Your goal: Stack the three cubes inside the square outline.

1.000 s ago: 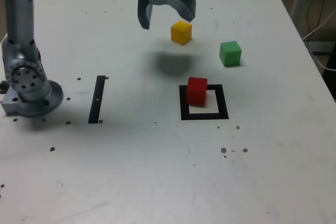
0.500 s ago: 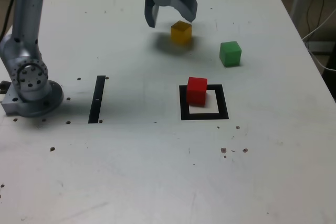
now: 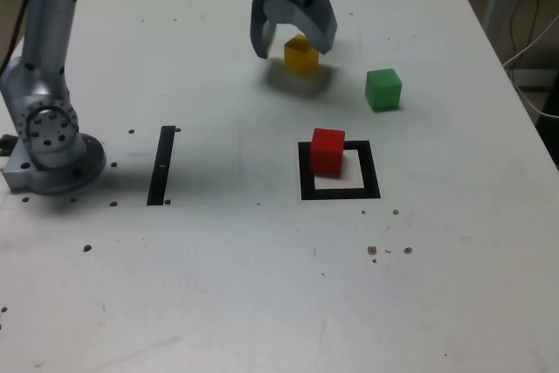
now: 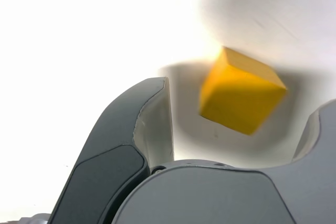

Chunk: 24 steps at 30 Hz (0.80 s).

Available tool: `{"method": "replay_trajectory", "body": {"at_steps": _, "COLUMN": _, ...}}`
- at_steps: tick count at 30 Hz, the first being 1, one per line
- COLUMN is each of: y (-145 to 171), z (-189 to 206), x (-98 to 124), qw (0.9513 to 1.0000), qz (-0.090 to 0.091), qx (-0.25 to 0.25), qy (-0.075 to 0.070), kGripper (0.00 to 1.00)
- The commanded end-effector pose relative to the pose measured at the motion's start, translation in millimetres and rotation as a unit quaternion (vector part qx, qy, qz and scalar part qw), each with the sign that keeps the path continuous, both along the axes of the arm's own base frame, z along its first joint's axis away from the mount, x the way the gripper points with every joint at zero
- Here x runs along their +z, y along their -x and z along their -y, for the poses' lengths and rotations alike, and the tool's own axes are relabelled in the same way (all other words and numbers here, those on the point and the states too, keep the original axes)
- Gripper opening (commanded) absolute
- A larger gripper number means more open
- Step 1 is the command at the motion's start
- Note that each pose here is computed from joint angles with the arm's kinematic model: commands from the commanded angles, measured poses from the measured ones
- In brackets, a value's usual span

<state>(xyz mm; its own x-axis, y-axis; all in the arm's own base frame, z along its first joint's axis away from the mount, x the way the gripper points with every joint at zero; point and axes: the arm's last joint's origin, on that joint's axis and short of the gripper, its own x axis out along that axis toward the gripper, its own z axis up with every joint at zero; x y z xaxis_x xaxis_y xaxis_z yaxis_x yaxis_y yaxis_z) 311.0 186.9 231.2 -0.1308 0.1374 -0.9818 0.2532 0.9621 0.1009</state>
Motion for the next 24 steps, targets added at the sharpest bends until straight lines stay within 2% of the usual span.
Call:
{"method": "replay_trajectory", "body": {"at_steps": 1, "y": -5.8, "z": 2.9, "x": -3.5, "qw": 0.9999, "qz": -0.003, "qx": -0.007, "qy": 0.007, "kGripper": 0.89}}
{"method": "replay_trajectory", "body": {"at_steps": 12, "y": -24.1, "z": -0.6, "x": -14.6, "qw": 0.9996, "qz": -0.02, "qx": -0.016, "qy": 0.012, "kGripper": 0.83}}
{"method": "replay_trajectory", "body": {"at_steps": 18, "y": -32.8, "z": -14.8, "x": -9.7, "qw": 0.9995, "qz": -0.024, "qx": -0.019, "qy": 0.011, "kGripper": 0.82}}
{"method": "replay_trajectory", "body": {"at_steps": 24, "y": -34.4, "z": -25.7, "x": -6.8, "qw": 0.9994, "qz": -0.026, "qx": -0.019, "qy": 0.016, "kGripper": 0.71}}
